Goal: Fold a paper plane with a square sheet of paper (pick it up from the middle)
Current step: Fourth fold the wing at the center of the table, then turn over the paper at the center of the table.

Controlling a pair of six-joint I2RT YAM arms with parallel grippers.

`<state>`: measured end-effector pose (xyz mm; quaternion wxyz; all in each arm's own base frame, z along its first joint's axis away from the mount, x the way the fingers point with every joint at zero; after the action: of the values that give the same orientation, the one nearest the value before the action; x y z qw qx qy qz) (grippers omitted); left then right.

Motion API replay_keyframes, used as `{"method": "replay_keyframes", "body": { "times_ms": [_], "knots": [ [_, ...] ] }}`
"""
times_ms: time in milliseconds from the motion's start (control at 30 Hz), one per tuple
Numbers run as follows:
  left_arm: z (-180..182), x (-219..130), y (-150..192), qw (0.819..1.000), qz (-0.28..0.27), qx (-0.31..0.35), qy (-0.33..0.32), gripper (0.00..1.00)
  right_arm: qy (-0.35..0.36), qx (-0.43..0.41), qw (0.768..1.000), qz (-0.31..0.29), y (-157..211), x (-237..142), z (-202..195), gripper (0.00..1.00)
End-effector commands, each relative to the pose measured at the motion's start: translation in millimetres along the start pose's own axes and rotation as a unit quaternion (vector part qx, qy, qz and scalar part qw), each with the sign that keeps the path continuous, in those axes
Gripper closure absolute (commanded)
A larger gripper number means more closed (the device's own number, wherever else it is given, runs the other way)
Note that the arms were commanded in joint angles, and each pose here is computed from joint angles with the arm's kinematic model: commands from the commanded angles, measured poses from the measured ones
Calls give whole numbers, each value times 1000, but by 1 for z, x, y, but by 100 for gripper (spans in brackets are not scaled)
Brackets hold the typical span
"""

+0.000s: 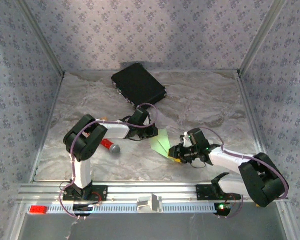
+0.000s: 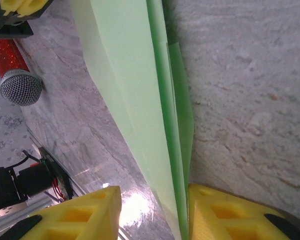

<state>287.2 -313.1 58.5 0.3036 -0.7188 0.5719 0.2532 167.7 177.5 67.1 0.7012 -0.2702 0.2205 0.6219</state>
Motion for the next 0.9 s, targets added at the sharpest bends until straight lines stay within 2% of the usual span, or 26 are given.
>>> {"method": "replay_keyframes", "body": {
  "times_ms": [0, 467, 567, 733, 867],
  "knots": [
    [20, 7, 8, 999, 8, -18, -30, 93, -11, 0, 1000, -2, -5, 2, 2, 63],
    [10, 2, 5, 1000, 3, -14, -15, 92, 6, -2, 1000, 5, -3, 3, -6, 80],
    [-1, -6, 1, 1000, -5, 1, 1, 87, 8, -9, 1000, 5, -3, 2, -5, 85],
    [-32, -31, -10, 999, -29, 34, 31, 72, 10, -25, 1000, -1, -4, -2, -1, 87],
    [-45, -45, -14, 997, -43, 46, 42, 72, 8, -36, 999, -5, -5, -7, 3, 81]
  ]
}}
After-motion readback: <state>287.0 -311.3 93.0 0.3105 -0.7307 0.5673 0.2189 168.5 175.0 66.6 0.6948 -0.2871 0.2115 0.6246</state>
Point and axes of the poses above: each hand's point on the last joint's axis, 136 mm out from that joint toward the fingers, its own x axis out along the fingers, its own z axis along the line the jaws close on, y = z × x, the point moved 5 cm from there along -x, back along the fingers, and after that the axes turned 6 degrees about -x, right-handed, at the moved point
